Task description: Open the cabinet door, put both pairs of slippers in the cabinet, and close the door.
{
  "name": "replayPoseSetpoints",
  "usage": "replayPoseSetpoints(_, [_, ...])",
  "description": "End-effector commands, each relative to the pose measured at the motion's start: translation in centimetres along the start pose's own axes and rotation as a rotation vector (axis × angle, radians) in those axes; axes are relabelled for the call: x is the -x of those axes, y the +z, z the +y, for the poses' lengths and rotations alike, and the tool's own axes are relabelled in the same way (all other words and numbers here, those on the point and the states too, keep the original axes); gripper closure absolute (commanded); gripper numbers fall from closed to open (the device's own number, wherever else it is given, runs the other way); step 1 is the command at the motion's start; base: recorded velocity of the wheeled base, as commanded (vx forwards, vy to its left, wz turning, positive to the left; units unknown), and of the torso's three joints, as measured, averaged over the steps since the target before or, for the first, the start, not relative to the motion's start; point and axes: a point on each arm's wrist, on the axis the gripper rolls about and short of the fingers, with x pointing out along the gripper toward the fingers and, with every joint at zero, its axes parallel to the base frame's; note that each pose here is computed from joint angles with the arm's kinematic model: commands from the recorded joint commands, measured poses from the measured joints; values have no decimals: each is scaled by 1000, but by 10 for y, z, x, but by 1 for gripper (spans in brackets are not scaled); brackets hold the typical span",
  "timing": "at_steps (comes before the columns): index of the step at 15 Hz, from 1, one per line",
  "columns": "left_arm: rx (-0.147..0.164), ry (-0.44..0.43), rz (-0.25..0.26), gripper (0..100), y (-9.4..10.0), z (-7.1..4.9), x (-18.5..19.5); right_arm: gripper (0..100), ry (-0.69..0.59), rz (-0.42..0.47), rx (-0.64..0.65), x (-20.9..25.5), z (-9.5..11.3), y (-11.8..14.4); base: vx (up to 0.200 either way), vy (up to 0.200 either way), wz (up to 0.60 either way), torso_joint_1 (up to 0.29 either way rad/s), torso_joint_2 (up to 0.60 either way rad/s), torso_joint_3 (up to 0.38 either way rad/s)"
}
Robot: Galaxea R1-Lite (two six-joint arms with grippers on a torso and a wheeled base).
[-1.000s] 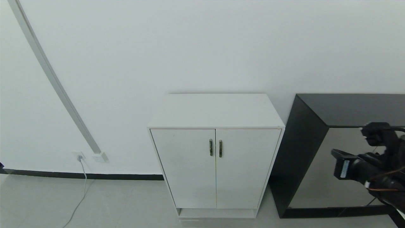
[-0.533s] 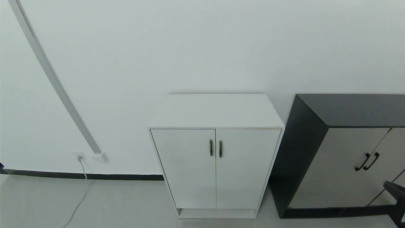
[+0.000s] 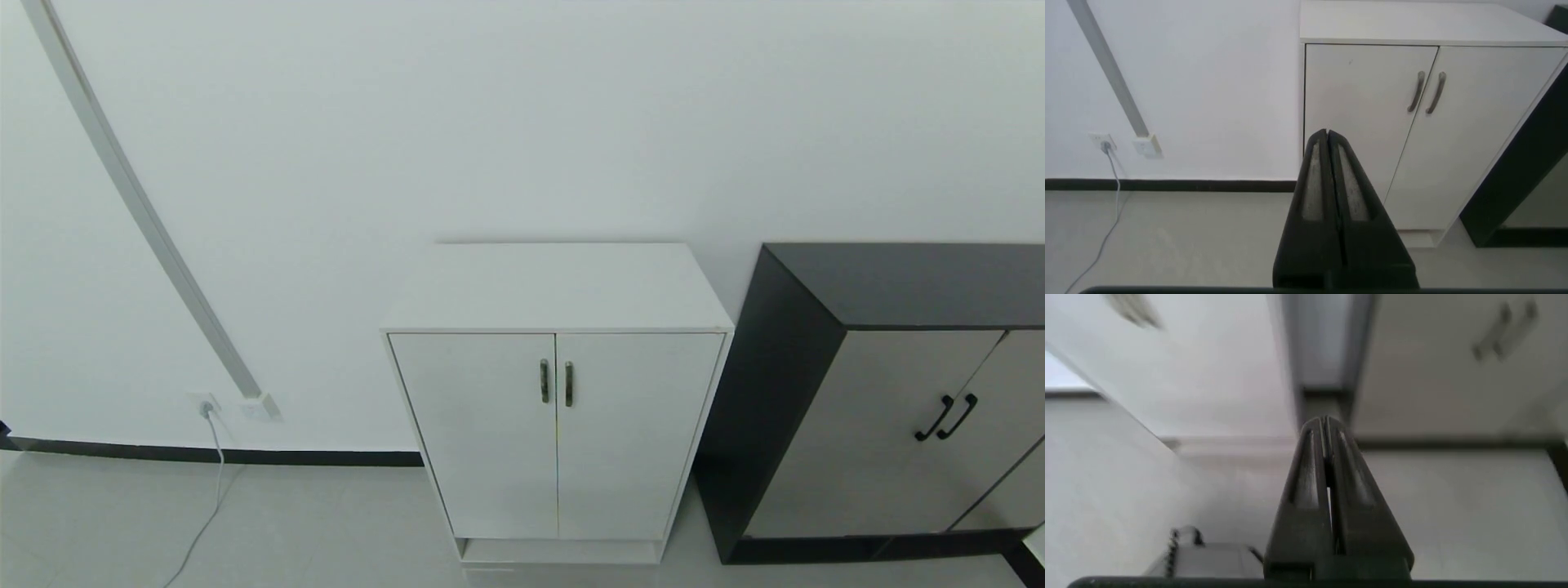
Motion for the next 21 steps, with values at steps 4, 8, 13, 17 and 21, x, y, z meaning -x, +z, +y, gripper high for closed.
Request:
replayPoseSetpoints(4, [1, 1, 2, 100, 0, 0, 0, 100, 115, -25, 45, 5, 0, -29, 0, 0, 0, 0, 0, 0])
replayPoseSetpoints(8, [1, 1, 0, 100, 0, 0, 0, 100, 45, -73, 34, 7, 0, -32, 0, 0, 0, 0, 0, 0])
replayPoseSetpoints(13, [1, 1, 2, 100, 0, 0, 0, 100, -66, -209, 35, 17, 0, -37, 0, 0, 0, 0, 0, 0])
replayPoseSetpoints(17, [2, 7, 0, 100, 0, 0, 0, 100, -105, -322, -4, 24, 1, -42, 0, 0, 0, 0, 0, 0])
replayPoseSetpoints(21, [-2, 2, 0, 100, 0, 0, 0, 100, -102, -324, -17, 24, 1, -42, 0, 0, 0, 0, 0, 0])
